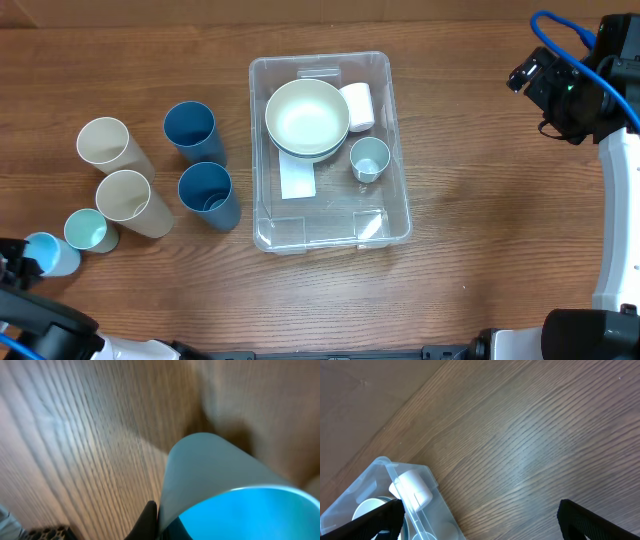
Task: Pack container
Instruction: 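Grasp the light-blue cup with the left gripper and place it in the bin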
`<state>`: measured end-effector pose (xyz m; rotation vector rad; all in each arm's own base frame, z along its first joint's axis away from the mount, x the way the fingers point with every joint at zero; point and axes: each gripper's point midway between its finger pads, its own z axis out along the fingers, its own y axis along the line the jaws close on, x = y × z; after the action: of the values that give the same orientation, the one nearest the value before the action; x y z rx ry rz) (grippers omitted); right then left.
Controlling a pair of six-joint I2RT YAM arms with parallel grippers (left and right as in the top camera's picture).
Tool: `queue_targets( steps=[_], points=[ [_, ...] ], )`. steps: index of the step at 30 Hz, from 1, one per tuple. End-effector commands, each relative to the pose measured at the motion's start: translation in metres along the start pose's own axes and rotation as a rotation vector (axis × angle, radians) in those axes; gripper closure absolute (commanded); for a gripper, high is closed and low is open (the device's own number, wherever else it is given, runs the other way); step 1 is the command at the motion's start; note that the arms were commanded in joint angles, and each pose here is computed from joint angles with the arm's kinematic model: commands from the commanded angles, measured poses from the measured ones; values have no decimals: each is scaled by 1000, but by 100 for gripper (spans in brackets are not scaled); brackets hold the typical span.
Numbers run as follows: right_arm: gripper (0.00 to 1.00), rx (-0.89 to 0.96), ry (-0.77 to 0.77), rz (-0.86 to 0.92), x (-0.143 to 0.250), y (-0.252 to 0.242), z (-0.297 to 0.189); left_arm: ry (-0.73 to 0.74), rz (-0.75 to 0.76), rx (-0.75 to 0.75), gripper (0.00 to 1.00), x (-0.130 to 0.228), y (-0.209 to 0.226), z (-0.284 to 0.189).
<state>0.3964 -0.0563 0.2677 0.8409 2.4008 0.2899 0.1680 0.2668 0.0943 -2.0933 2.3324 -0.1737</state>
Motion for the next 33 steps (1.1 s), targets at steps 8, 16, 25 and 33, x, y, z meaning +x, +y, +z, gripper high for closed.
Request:
queue_targets(
  steps=[8, 16, 25, 33],
  points=[
    [0, -15, -14, 2, -3, 4, -4, -455, 793, 625, 96, 183, -156, -260],
    [0, -15, -14, 2, -3, 4, -4, -411, 1655, 598, 96, 432, -240, -188],
    [0, -15, -14, 2, -3, 4, -4, -227, 1830, 303, 96, 511, -289, 0],
    [0, -15, -14, 2, -3, 4, -4, -217, 1825, 379, 43, 517, -298, -34]
  ],
)
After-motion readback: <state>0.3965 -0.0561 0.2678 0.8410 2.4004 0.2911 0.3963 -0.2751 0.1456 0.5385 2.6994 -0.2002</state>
